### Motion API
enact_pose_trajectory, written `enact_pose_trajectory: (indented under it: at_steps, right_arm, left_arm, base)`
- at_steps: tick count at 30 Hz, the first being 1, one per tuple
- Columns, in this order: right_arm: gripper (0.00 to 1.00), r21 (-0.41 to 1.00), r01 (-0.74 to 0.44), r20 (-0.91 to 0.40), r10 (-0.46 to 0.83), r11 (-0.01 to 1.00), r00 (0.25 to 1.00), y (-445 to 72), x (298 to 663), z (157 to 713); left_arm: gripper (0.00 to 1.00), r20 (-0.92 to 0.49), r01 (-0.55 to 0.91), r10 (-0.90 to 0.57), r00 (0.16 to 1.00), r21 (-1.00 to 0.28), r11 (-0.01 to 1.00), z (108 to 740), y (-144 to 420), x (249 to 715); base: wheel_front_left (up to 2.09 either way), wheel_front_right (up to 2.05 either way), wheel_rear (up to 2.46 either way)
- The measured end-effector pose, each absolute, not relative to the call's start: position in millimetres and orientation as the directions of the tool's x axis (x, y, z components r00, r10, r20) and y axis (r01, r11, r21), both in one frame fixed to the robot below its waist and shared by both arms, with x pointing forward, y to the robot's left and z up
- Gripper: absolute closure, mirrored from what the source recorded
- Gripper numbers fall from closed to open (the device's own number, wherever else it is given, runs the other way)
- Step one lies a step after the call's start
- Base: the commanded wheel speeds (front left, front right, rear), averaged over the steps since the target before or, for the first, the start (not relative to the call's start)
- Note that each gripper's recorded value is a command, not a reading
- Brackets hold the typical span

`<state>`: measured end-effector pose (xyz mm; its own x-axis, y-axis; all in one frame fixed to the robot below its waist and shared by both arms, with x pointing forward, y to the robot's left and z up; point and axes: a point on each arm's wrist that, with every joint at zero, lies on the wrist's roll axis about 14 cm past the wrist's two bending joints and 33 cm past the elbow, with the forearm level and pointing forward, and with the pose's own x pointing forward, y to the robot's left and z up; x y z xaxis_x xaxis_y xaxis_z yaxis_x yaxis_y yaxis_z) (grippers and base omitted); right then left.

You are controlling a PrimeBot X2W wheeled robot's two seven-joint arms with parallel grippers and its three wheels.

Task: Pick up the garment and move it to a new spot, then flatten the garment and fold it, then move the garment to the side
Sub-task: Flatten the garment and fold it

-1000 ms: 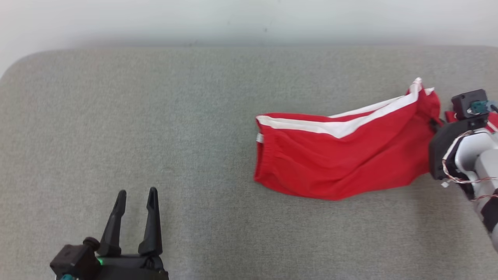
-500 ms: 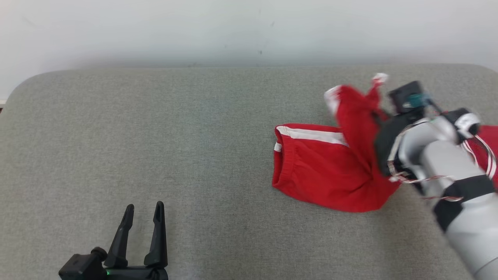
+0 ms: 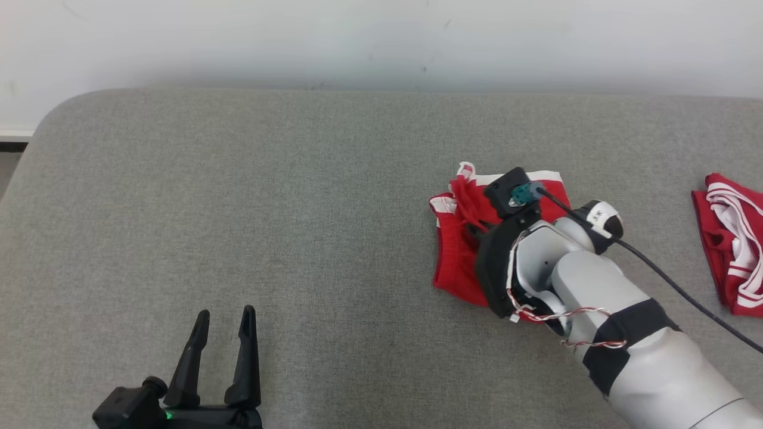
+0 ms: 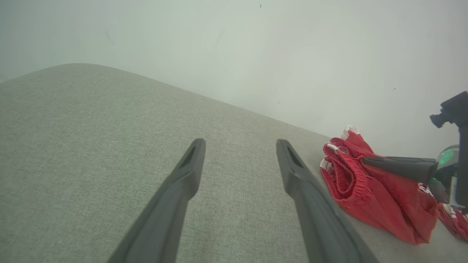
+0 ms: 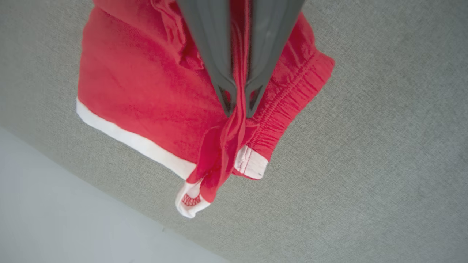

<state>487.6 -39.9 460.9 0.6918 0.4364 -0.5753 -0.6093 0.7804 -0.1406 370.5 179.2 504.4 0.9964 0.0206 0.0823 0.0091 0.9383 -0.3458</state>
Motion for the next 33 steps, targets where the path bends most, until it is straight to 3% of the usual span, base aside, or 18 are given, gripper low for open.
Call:
enact_pose_trajectory:
  at_steps: [2, 3, 4, 5, 10, 13, 19, 22, 23, 24, 25, 30, 33]
  right_arm:
    - [1.0, -0.124, -0.624, -0.583, 0.452, 0.771, 0.675, -30, 484, 457]
    - [0.85, -0.119, -0.631, -0.584, 0.46, 0.766, 0.669, -26, 483, 455]
    - [0.28, -0.113, -0.636, -0.586, 0.466, 0.763, 0.663, -23, 483, 454]
    - [0.0, -0.107, -0.642, -0.589, 0.472, 0.759, 0.656, -20, 481, 452]
    - [0.0, 0.099, -0.638, -0.53, 0.584, 0.763, 0.616, 12, 467, 460]
    - [0.0, 0.197, -0.631, -0.43, 0.645, 0.75, 0.632, 22, 468, 487]
    - [0.0, 0.165, -0.532, -0.292, 0.556, 0.831, 0.778, -43, 499, 524]
    - [0.0, 0.1, -0.452, -0.319, 0.459, 0.886, 0.829, -87, 506, 511]
    - [0.12, 0.071, -0.426, -0.343, 0.423, 0.902, 0.839, -103, 506, 502]
    - [0.74, 0.038, -0.407, -0.366, 0.391, 0.913, 0.844, -116, 507, 493]
    - [1.0, 0.013, -0.393, -0.385, 0.368, 0.919, 0.847, -125, 506, 485]
    - [1.0, -0.051, -0.402, -0.493, 0.327, 0.914, 0.806, -137, 497, 441]
    - [1.0, -0.018, -0.48, -0.553, 0.392, 0.877, 0.735, -106, 482, 416]
  left_arm:
    - [0.0, 0.079, 0.004, 0.025, 0.997, -0.345, 0.939, 504, 180, 372]
    - [0.0, 0.079, 0.002, 0.026, 0.997, -0.345, 0.939, 503, 181, 373]
    - [0.0, 0.078, 0.002, 0.027, 0.997, -0.345, 0.939, 503, 181, 374]
    - [0.0, 0.077, 0.002, 0.027, 0.997, -0.345, 0.939, 503, 181, 375]
    - [0.0, 0.079, 0.004, 0.025, 0.997, -0.345, 0.938, 503, 179, 381]
    - [0.0, 0.079, 0.012, 0.016, 0.997, -0.347, 0.938, 503, 176, 384]
    - [0.0, 0.091, 0.045, -0.014, 0.996, -0.349, 0.936, 505, 166, 390]
    - [0.0, 0.096, 0.062, -0.03, 0.995, -0.349, 0.935, 507, 162, 392]
    - [0.0, 0.096, 0.066, -0.034, 0.995, -0.349, 0.935, 506, 160, 393]
    - [0.0, 0.095, 0.07, -0.039, 0.995, -0.348, 0.935, 506, 159, 394]
    - [0.0, 0.098, 0.077, -0.045, 0.994, -0.347, 0.935, 507, 157, 395]
    - [0.0, 0.096, 0.078, -0.048, 0.994, -0.342, 0.936, 505, 157, 400]
    - [0.0, 0.084, 0.059, -0.033, 0.996, -0.332, 0.941, 501, 163, 401]
  base:
    - [0.0, 0.0, 0.0]
    - [0.0, 0.0, 0.0]
    - [0.0, 0.0, 0.0]
    - [0.0, 0.0, 0.0]
    - [0.0, 0.0, 0.0]
    - [0.0, 0.0, 0.0]
    - [0.0, 0.0, 0.0]
    - [0.0, 0.0, 0.0]
    - [0.0, 0.0, 0.0]
    - [0.0, 0.0, 0.0]
    - [0.0, 0.0, 0.0]
    - [0.0, 0.0, 0.0]
    - [0.0, 0.0, 0.0]
